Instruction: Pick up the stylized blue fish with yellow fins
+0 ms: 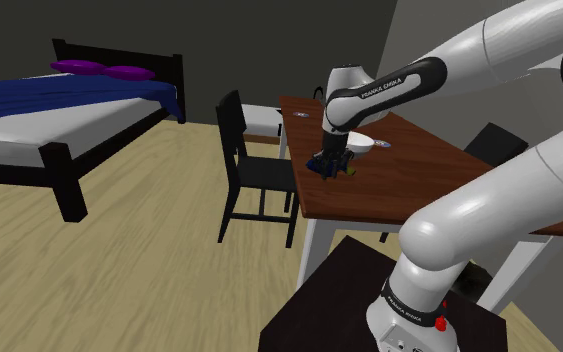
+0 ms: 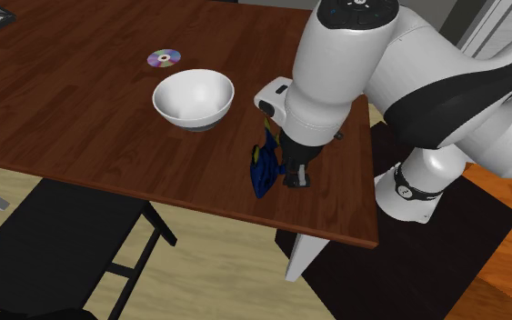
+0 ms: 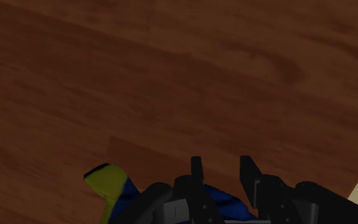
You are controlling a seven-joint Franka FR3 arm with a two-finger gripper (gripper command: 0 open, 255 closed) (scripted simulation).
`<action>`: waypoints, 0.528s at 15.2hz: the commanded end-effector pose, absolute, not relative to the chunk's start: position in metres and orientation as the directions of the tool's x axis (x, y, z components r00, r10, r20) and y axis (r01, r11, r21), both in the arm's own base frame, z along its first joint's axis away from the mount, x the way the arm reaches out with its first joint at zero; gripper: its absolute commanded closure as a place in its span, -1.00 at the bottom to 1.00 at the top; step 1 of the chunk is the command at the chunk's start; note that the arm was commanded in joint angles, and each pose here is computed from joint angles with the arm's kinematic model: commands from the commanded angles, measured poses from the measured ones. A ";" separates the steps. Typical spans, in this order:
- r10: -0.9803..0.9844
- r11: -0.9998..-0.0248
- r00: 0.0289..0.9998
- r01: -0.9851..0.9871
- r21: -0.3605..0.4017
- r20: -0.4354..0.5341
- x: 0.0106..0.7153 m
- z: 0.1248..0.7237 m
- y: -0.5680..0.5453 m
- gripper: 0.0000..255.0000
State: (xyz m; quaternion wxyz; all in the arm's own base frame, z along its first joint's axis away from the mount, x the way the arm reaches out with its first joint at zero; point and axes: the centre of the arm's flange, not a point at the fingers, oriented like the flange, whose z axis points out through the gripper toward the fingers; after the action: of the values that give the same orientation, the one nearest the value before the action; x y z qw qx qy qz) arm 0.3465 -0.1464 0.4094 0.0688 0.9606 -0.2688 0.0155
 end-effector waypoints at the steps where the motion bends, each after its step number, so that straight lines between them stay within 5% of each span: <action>1: -0.514 -0.846 0.855 -0.518 0.124 0.066 0.347 0.409 -0.146 1.00; 8: -0.514 -0.846 0.855 -0.519 0.124 0.066 0.347 0.420 -0.147 1.00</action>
State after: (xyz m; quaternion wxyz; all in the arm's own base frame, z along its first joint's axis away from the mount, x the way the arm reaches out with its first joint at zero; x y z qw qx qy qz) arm 0.3470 -0.1464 0.4156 0.0688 0.9606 -0.2688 0.0154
